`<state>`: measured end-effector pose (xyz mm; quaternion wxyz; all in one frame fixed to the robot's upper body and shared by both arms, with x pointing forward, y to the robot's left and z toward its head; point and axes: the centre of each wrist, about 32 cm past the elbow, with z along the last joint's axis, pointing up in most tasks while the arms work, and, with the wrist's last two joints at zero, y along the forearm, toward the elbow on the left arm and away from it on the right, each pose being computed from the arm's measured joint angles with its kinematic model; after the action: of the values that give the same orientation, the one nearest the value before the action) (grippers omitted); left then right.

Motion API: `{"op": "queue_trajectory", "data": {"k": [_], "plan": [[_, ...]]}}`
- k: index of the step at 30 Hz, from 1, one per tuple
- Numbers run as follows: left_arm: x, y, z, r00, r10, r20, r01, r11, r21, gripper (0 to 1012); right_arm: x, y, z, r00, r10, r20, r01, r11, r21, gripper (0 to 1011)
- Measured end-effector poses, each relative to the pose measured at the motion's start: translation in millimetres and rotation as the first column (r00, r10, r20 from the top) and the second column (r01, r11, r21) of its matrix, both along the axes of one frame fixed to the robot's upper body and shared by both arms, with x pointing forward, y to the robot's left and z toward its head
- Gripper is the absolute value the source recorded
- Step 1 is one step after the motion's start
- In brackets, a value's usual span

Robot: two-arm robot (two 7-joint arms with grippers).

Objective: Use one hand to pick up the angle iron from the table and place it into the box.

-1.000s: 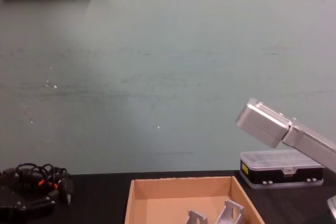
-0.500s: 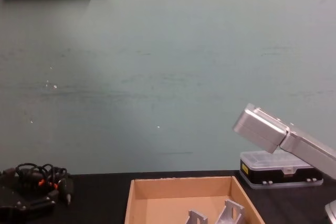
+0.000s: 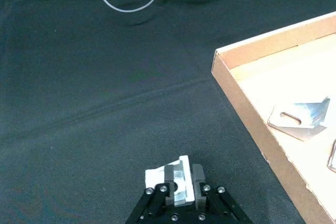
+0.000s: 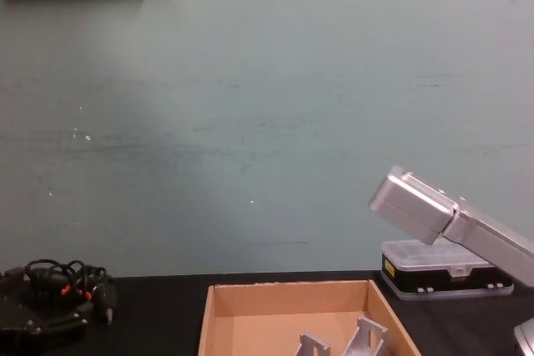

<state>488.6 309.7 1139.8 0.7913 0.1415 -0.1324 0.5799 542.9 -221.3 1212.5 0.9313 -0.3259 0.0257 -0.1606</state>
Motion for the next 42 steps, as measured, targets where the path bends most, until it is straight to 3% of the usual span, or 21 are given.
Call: {"op": "queue_trajectory", "data": {"k": [6,14,20,27,33,42], "plan": [[0.0,0.0,0.0,1.0,0.0,0.0,0.0,1.0,0.0,1011,0.1,0.5,-0.1,1.0,0.0,0.0,0.0,1.0,0.001,83],[0.0,0.0,0.0,1.0,0.0,0.0,0.0,1.0,0.0,1011,0.0,1.5,0.5,1.0,0.002,0.001,-0.002,1.0,0.001,79],[0.0,0.0,0.0,1.0,0.0,0.0,0.0,1.0,0.0,1011,-1.0,1.3,13.4,0.999,-0.007,0.043,0.006,1.0,0.018,79],[0.0,0.0,0.0,1.0,0.0,0.0,0.0,1.0,0.0,1011,3.0,-1.4,33.6,0.989,-0.071,0.129,0.062,0.995,0.077,79],[0.0,0.0,0.0,1.0,0.0,0.0,0.0,1.0,0.0,1011,14.7,3.6,44.7,0.972,-0.135,0.192,0.11,0.985,0.134,79],[0.0,0.0,0.0,1.0,0.0,0.0,0.0,1.0,0.0,1012,42.2,25.8,40.5,0.965,-0.162,0.208,0.129,0.978,0.164,79]]}}
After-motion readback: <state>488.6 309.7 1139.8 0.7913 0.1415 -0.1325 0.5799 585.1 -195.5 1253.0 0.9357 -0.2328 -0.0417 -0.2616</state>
